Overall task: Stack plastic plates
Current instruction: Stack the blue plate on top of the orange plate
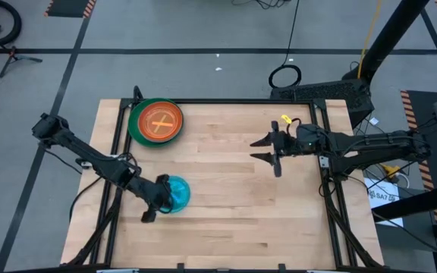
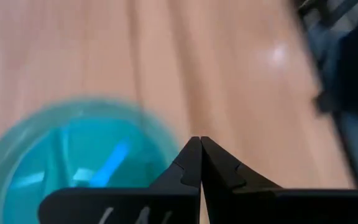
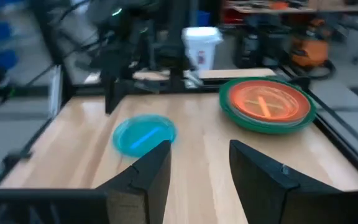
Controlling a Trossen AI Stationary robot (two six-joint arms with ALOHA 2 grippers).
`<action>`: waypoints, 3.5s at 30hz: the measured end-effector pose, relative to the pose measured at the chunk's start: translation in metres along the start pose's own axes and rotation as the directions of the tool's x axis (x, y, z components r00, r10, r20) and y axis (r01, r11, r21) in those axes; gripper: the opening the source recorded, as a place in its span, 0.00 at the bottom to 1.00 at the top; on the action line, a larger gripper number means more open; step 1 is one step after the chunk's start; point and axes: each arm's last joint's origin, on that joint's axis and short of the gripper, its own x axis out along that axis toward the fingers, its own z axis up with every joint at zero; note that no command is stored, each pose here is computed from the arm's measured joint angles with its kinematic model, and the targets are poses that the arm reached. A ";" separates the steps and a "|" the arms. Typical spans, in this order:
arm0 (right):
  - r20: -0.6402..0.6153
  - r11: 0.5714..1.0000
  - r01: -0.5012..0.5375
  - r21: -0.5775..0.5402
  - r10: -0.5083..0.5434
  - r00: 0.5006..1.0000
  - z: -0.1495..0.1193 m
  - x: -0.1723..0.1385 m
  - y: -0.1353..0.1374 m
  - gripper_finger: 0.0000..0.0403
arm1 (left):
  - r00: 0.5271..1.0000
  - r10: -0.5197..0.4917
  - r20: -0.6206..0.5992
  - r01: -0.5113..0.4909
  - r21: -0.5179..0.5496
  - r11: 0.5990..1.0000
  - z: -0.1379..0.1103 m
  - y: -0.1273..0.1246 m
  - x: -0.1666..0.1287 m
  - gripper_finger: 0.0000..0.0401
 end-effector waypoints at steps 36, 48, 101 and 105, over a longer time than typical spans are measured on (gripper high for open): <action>-0.329 0.999 -0.032 0.002 0.031 0.944 -0.031 0.188 0.024 0.38 | 0.900 0.397 -0.180 -0.413 -0.061 0.909 -0.030 0.022 -0.025 0.25; -0.421 0.998 -0.046 -0.042 0.024 0.907 -0.065 0.210 0.023 0.38 | 0.910 0.397 -0.121 -0.414 -0.186 0.891 -0.037 0.026 -0.009 0.34; -0.467 0.992 -0.081 -0.095 0.027 0.884 -0.070 0.207 0.027 0.38 | 0.797 0.567 -0.210 -0.596 -0.430 0.678 -0.065 0.043 0.020 0.34; -0.467 0.992 -0.081 -0.095 0.027 0.884 -0.070 0.207 0.027 0.38 | 0.796 0.567 -0.210 -0.596 -0.430 0.678 -0.065 0.043 0.020 0.34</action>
